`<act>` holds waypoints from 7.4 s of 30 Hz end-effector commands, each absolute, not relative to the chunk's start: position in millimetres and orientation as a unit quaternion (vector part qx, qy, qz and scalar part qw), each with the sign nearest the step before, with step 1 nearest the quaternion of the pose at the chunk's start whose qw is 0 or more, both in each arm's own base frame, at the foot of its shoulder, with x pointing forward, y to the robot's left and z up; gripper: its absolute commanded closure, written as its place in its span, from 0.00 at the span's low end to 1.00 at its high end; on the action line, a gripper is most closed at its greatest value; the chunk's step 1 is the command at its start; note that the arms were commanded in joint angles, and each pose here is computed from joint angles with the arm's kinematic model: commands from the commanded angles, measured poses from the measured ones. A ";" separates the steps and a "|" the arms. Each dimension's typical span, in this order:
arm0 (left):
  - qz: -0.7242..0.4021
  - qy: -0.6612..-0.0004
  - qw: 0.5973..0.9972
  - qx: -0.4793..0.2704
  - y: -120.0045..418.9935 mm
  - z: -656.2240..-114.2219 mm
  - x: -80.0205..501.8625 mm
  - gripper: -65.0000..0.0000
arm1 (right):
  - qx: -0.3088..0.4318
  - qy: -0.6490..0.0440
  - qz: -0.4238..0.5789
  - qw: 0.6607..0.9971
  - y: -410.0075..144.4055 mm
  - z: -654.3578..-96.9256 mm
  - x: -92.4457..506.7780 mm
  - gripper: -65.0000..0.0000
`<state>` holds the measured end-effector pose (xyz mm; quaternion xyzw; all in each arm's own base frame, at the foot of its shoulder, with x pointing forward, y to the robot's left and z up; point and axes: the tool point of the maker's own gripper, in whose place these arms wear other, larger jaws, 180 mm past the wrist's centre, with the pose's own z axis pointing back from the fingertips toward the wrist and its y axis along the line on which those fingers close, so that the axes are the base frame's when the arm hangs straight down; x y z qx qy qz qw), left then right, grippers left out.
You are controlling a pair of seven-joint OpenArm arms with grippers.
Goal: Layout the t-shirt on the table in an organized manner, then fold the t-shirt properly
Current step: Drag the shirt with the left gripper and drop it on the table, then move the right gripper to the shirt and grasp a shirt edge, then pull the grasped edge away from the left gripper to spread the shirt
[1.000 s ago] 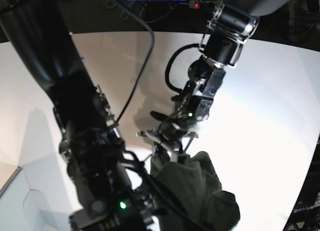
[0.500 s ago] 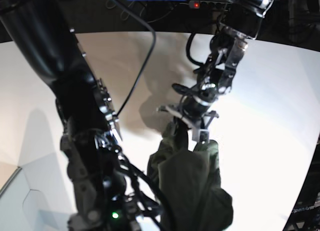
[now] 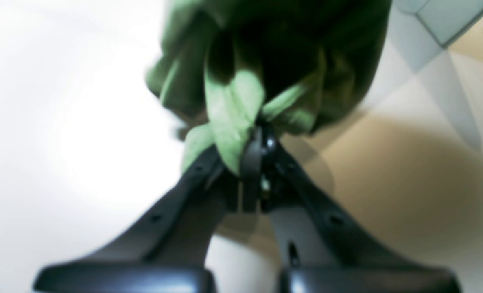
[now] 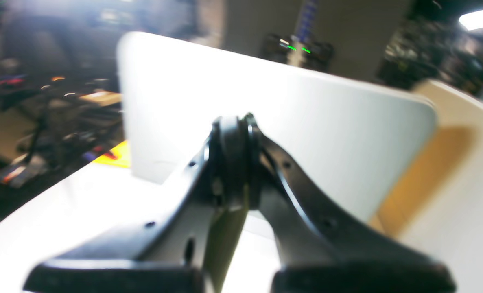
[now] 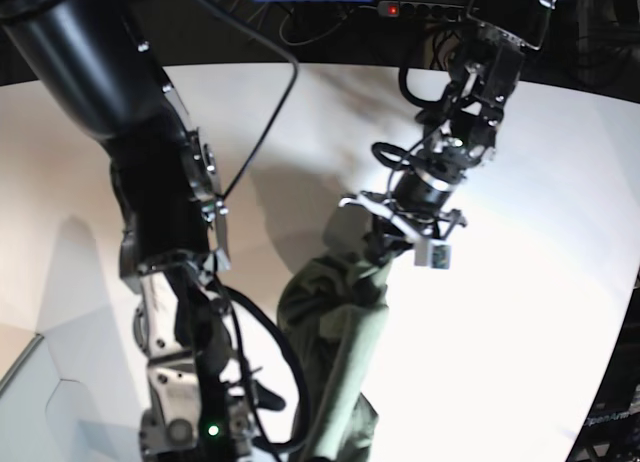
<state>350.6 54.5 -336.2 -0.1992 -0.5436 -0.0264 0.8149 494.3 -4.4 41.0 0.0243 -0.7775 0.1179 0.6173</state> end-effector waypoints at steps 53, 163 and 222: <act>0.245 -0.660 0.707 0.062 361.8 -230.2 312.3 0.99 | -0.095 -0.693 -0.072 0.711 -227.5 -104.3 499.7 1.00; 0.274 -0.565 0.777 0.042 344.8 -292.9 280.3 1.00 | 0.201 -0.406 0.261 0.852 119.8 -423.6 289.5 0.52; 0.347 -0.570 0.737 0.109 430.6 -278.4 253.2 1.00 | 0.028 -0.606 -0.023 0.794 -135.0 -280.2 457.2 1.00</act>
